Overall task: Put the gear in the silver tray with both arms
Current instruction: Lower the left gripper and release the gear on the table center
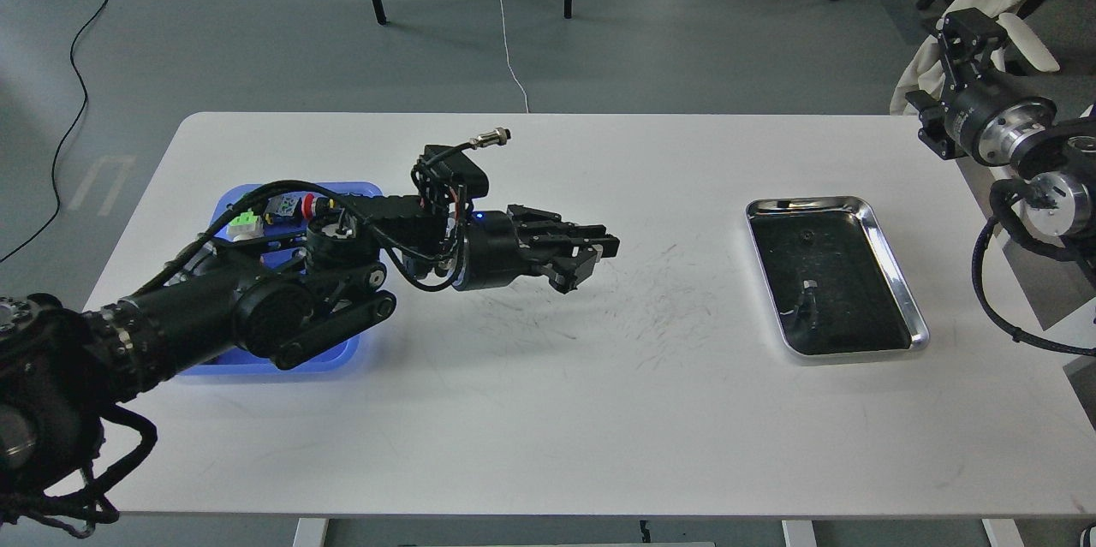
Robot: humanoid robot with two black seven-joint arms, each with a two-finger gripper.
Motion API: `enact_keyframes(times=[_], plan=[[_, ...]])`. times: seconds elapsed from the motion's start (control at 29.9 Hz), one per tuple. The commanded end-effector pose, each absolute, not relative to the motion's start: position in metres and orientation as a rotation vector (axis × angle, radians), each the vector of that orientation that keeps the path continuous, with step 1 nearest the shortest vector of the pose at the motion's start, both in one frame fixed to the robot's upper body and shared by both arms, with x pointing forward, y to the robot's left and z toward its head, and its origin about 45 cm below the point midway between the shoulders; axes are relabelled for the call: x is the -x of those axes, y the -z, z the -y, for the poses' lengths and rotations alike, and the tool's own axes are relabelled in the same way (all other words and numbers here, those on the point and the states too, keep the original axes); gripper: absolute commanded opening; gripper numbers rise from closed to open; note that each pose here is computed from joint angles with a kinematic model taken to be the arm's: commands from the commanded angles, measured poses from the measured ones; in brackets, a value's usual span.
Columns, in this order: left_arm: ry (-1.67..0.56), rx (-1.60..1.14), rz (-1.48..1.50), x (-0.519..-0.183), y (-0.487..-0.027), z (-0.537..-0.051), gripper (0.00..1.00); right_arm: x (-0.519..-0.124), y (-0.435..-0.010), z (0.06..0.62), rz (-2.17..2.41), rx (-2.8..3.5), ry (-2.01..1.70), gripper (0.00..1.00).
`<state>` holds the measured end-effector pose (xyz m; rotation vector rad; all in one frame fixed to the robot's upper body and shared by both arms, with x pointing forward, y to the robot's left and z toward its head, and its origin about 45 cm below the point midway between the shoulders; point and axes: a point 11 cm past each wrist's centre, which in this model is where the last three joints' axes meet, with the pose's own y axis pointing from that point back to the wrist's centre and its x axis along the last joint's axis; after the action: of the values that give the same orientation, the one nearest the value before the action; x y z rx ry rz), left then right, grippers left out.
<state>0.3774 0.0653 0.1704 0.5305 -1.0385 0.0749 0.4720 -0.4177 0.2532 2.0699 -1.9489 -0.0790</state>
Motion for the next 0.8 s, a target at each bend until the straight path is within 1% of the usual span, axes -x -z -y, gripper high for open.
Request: enact_keyframes(times=[0.0, 0.1, 0.37, 0.63, 0.77], plan=[[-0.051, -0.538, 1.021, -0.372, -0.155, -0.045, 0.02, -0.472, -0.253, 0.419, 1.952, -2.065, 0.077, 0.93], [-0.048, -0.536, 1.011, -0.37, -0.149, -0.03, 0.02, -0.472, -0.253, 0.419, 1.952, -2.065, 0.078, 0.93], [-0.101, -0.641, 0.982, -0.387, -0.131, -0.06, 0.02, -0.472, -0.25, 0.416, 1.946, -2.069, 0.086, 0.93], [-0.098, -0.634, 0.972, -0.381, -0.125, -0.06, 0.02, -0.471, -0.249, 0.417, 1.948, -2.062, 0.087, 0.93], [-0.059, -0.647, 0.996, -0.374, -0.117, -0.06, 0.02, -0.471, -0.25, 0.419, 1.951, -2.06, 0.084, 0.93]])
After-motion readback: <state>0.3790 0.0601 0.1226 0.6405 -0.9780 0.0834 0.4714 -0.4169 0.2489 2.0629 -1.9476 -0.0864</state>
